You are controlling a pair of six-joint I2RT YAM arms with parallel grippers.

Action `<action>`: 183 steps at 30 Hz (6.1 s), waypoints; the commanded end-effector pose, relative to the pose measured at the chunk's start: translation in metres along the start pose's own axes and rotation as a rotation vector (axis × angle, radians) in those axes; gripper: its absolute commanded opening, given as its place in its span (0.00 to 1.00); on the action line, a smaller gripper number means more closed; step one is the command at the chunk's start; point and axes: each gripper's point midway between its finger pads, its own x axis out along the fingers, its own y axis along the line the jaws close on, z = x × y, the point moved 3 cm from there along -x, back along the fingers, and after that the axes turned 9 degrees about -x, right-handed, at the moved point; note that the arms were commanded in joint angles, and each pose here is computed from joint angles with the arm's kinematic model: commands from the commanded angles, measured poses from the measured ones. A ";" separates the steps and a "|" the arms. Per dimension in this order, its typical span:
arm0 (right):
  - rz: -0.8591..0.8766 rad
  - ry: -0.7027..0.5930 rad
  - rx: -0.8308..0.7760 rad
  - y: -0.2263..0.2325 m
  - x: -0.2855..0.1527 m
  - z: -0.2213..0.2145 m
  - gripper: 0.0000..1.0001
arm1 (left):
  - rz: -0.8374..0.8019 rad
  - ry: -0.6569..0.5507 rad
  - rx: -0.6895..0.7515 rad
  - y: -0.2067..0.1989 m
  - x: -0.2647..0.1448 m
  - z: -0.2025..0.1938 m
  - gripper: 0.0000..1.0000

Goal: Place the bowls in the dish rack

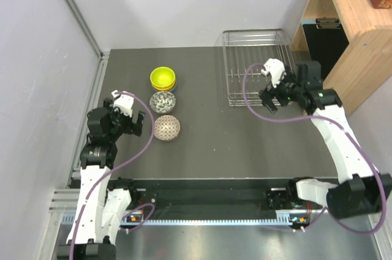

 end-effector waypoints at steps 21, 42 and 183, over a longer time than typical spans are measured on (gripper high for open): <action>0.216 0.093 -0.049 0.039 0.198 0.074 0.72 | 0.240 0.068 -0.070 0.039 0.019 -0.015 0.99; 0.362 0.186 -0.165 0.151 0.192 0.085 0.00 | 0.253 0.077 -0.070 0.040 0.019 -0.020 0.99; -0.278 0.145 0.614 -0.141 0.193 0.007 0.48 | -0.008 0.223 0.158 -0.032 0.258 0.070 0.95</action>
